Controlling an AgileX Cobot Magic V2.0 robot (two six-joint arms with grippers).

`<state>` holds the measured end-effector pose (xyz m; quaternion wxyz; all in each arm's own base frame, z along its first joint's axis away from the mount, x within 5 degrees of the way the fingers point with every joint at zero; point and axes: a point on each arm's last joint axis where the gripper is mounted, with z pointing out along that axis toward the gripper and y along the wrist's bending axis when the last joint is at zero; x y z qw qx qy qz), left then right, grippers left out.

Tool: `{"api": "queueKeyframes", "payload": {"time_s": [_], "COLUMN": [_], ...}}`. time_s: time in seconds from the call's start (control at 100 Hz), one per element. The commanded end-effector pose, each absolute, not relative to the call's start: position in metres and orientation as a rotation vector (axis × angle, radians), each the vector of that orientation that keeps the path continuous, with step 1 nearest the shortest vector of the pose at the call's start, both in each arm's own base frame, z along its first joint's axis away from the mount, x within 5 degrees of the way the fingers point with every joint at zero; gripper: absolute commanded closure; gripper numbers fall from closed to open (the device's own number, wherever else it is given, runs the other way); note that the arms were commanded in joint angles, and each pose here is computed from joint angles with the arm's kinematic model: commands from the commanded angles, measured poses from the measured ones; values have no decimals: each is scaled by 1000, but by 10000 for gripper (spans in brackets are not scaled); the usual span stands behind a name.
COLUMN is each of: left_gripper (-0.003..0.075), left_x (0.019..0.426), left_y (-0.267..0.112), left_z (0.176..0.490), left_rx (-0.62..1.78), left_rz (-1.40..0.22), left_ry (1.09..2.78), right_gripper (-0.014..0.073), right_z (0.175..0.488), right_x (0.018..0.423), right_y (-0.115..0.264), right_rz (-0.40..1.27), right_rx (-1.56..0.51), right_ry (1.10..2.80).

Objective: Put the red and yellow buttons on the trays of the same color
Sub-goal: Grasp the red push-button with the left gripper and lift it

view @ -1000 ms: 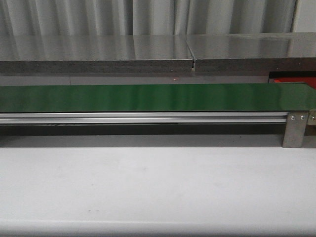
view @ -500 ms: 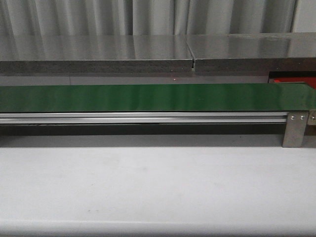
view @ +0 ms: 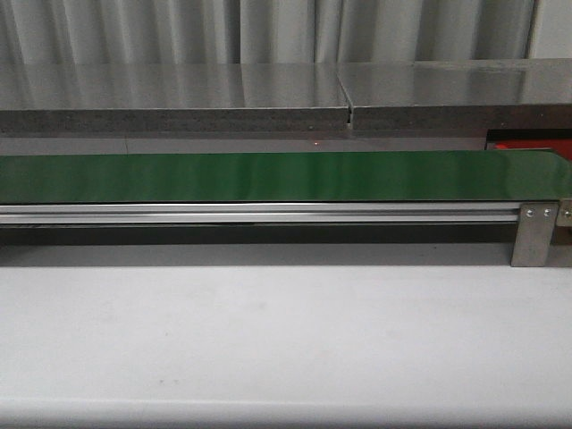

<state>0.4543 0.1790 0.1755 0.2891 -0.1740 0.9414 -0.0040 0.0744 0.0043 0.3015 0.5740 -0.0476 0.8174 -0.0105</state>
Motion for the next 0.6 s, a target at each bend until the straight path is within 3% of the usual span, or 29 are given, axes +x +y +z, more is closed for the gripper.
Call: {"api": "queueKeyframes", "payload": {"time_s": [0.0,0.16,0.29,0.59], "left_gripper": [101,108,160,454], "left_x": [457,457,457,455], "left_y": [183,183,183,182], "left_z": [218,218,217,216], "left_rx": [-456,-457,-458,-459], "left_rz": [34,37,33,22], "left_ry": [2368,2368,2376,2401], "right_gripper": [713,713,713,713], "right_z": [315,315,315,315], "right_x": [76,76,76,76], "right_y": [3,3,3,3], "right_rz": [-34,-34,-34,-34], "right_rx": [-94,-94,-94,-94], "right_ry": [1827,1827,1827,1827]}}
